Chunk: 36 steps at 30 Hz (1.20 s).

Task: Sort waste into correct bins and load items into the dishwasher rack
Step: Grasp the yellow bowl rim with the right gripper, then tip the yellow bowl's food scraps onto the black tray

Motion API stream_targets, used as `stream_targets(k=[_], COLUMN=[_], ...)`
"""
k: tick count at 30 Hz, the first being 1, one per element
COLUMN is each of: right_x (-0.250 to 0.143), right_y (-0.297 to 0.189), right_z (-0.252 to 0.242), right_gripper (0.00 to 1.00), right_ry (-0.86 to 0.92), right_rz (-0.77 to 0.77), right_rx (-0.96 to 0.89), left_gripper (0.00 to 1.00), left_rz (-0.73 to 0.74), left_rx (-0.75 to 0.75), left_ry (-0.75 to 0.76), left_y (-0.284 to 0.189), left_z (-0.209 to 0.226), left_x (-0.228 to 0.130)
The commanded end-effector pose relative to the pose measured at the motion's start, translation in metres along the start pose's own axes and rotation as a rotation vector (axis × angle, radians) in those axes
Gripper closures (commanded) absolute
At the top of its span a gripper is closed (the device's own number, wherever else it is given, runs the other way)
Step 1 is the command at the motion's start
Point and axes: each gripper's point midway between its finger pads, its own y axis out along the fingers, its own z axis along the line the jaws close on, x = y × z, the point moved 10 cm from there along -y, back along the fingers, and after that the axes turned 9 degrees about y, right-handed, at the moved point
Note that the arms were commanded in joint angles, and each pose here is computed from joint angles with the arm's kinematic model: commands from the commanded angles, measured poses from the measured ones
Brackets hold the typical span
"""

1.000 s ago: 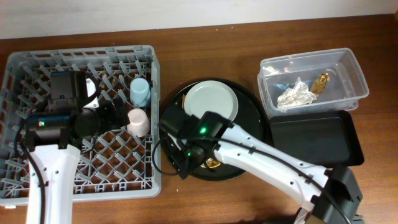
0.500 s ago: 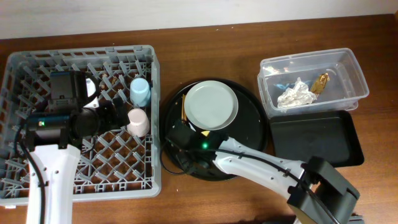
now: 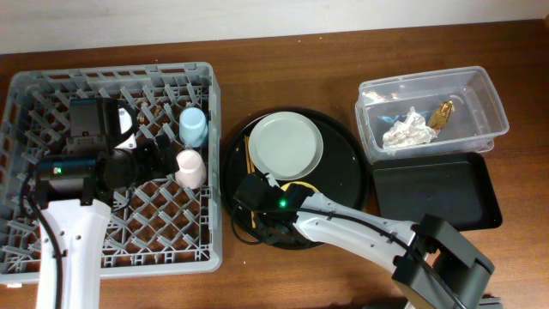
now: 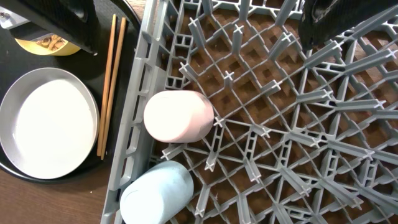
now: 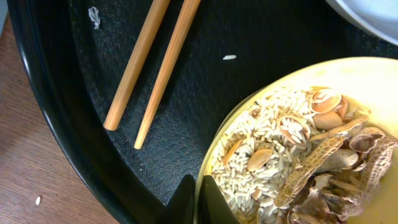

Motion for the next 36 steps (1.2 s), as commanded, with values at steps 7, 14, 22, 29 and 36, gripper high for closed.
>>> stream_targets(k=[7, 14, 22, 29, 36], right_x=[0.046, 0.009, -0.061, -0.082, -0.128], right_y=[-0.123, -0.143, -0.103, -0.069, -0.064], right_z=[-0.102, -0.282, -0.354, -0.378, -0.386], right_gripper=[0.96, 0.96, 0.96, 0.96, 0.96], right_ry=[0.300, 0.671, 0.926, 1.005, 1.357], right_rz=[-0.152, -0.114, -0.389, -0.649, -0.645], right_rx=[-0.169, 0.366, 0.685, 1.171, 1.328], left_gripper=[0.00, 0.00, 0.00, 0.00, 0.00], left_rz=[-0.027, -0.028, -0.027, -0.027, -0.027], left_rx=[0.006, 0.006, 0.006, 0.006, 0.006], left_ry=[-0.015, -0.015, -0.015, -0.015, -0.015], left_y=[-0.007, -0.007, -0.007, -0.007, -0.007], left_z=[0.001, 0.001, 0.001, 0.001, 0.001], left_x=[0.002, 0.002, 0.002, 0.002, 0.002])
